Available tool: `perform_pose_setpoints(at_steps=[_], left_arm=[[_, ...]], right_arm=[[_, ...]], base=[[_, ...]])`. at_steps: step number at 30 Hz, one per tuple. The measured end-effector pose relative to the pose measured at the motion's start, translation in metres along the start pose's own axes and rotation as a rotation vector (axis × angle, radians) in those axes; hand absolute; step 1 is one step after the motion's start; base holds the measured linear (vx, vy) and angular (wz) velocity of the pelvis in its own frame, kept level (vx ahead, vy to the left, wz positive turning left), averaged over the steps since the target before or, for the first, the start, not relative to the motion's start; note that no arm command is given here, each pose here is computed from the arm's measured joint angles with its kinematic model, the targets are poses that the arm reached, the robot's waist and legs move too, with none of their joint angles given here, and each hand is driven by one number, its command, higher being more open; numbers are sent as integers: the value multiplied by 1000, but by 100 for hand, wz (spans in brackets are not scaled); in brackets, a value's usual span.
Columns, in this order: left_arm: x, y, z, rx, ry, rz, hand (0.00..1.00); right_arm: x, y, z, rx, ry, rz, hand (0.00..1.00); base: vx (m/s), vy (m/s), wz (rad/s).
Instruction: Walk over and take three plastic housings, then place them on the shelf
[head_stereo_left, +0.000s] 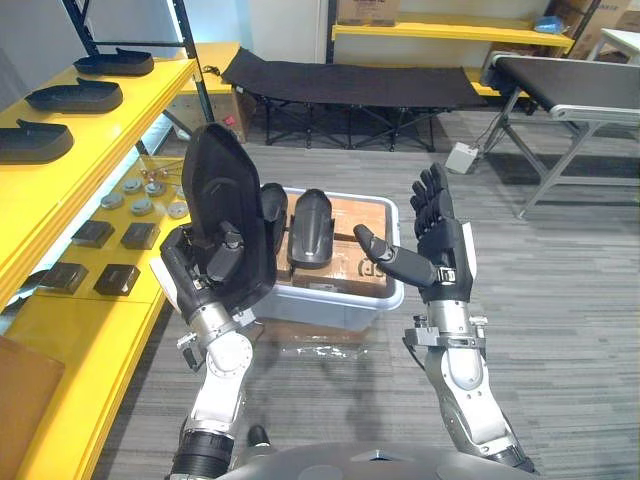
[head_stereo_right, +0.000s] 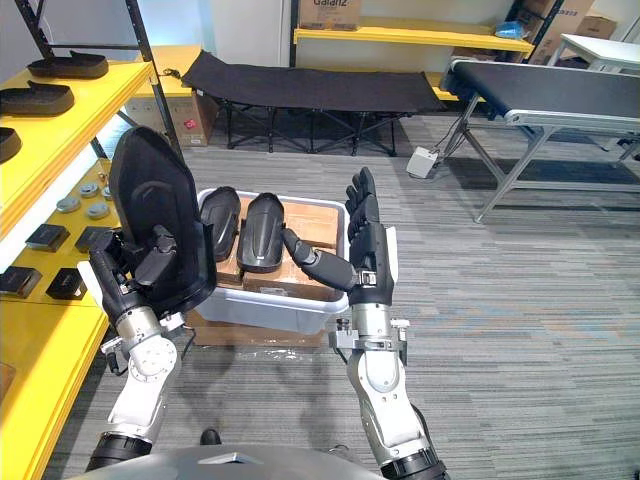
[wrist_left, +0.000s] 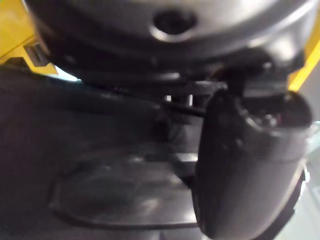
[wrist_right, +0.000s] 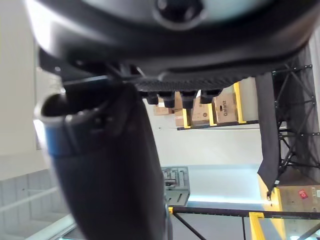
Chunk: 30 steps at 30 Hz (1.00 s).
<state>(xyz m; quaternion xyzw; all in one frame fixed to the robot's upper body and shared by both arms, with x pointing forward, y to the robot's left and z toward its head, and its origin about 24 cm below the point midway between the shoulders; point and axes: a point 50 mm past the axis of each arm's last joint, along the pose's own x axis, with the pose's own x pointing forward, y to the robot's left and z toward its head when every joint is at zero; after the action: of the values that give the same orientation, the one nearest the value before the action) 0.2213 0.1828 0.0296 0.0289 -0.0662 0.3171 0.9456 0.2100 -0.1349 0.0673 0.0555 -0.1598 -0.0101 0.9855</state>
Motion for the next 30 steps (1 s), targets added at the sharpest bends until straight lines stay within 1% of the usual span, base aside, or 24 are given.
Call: perform_pose_setpoints(at_steps=[4, 6, 9, 12, 14, 17, 18, 22, 26, 27, 30], left_arm=[[-2, 2, -1, -127, 32, -68, 0], [-6, 3, -4, -192, 67, -119, 0], [-7, 6, -6, -261, 103, -140, 0], [-9, 15, -2, -303, 100, -139, 0], [-6, 28, 9, -330, 54, -119, 0], [0, 43, 23, -338, -21, -89, 0], [1, 45, 26, -339, -35, -82, 0], [2, 72, 30, -300, -69, 3, 0], [-11, 103, 19, -237, -17, 84, 0], [-17, 111, 14, -251, 12, 112, 0], [-31, 126, 6, -286, 71, 154, 0]], right_arm=[[-8, -7, -15, -37, 122, -28, 100], [-13, -15, -24, -62, 181, -56, 100], [-15, -26, -29, -54, 219, -94, 100], [-15, -37, -34, 5, 258, -117, 100], [-18, -43, -45, 68, 340, -94, 100], [-30, -49, -66, 52, 483, -48, 100], [-31, -49, -68, 52, 499, -41, 100], [-27, -36, -78, 63, 547, 41, 100], [-13, -21, -77, 32, 520, 120, 100], [-7, -15, -75, 9, 502, 152, 100], [5, 0, -72, -42, 474, 224, 100]], base=[[41, -1, -3], [39, -6, -2], [0, 0, 0], [-2, -1, 6], [-11, -4, 35], [-7, -4, 61], [-3, -6, 70], [1, 0, 60], [4, 10, 54], [-10, 24, 47], [-16, 29, 29]])
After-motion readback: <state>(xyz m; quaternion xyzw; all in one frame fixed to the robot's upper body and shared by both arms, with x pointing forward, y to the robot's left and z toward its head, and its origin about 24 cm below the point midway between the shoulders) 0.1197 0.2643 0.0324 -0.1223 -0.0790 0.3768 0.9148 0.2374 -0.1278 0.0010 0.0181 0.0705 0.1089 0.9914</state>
